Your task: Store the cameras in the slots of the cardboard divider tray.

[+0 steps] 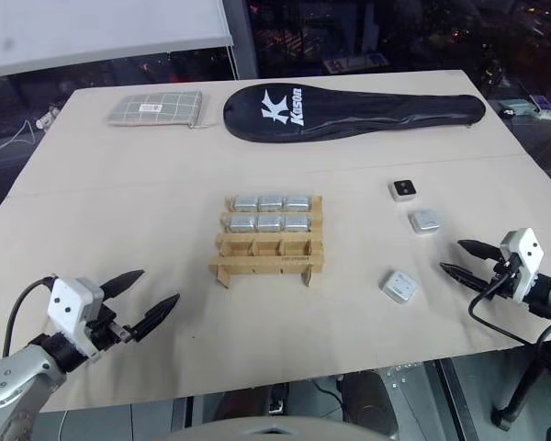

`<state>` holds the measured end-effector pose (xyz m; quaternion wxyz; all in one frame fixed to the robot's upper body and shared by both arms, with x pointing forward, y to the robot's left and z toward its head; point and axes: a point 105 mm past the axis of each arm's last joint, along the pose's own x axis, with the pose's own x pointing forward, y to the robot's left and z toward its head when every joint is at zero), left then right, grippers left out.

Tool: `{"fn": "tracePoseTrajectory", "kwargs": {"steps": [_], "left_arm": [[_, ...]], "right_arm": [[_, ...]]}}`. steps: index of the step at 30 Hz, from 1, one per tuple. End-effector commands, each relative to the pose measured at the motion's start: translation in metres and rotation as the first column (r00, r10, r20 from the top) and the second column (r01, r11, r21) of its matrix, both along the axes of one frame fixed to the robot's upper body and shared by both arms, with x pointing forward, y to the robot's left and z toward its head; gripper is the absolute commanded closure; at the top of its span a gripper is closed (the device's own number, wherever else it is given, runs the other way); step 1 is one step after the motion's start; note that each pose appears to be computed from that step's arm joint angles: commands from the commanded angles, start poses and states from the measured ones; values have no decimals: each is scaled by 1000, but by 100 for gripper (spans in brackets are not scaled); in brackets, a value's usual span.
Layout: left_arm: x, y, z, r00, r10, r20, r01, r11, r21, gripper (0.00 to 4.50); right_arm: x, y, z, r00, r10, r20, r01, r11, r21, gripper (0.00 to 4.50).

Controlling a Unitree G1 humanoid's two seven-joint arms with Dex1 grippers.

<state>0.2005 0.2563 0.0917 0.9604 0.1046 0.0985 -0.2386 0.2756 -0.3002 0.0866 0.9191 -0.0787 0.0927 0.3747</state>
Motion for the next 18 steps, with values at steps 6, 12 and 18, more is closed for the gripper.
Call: {"fn": "tracePoseTrajectory", "kwargs": {"steps": [6, 12, 18], "left_arm": [[7, -1, 18, 999, -34, 37, 34, 999, 15, 0], [7, -2, 20, 999, -43, 34, 42, 999, 18, 0], [7, -4, 21, 998, -49, 34, 48, 999, 17, 0]], "right_arm": [[0, 0, 12, 999, -6, 41, 7, 1000, -12, 89], [-3, 0, 10, 999, -8, 36, 9, 1000, -8, 89], [-6, -1, 9, 999, -10, 33, 10, 1000, -5, 89]]}}
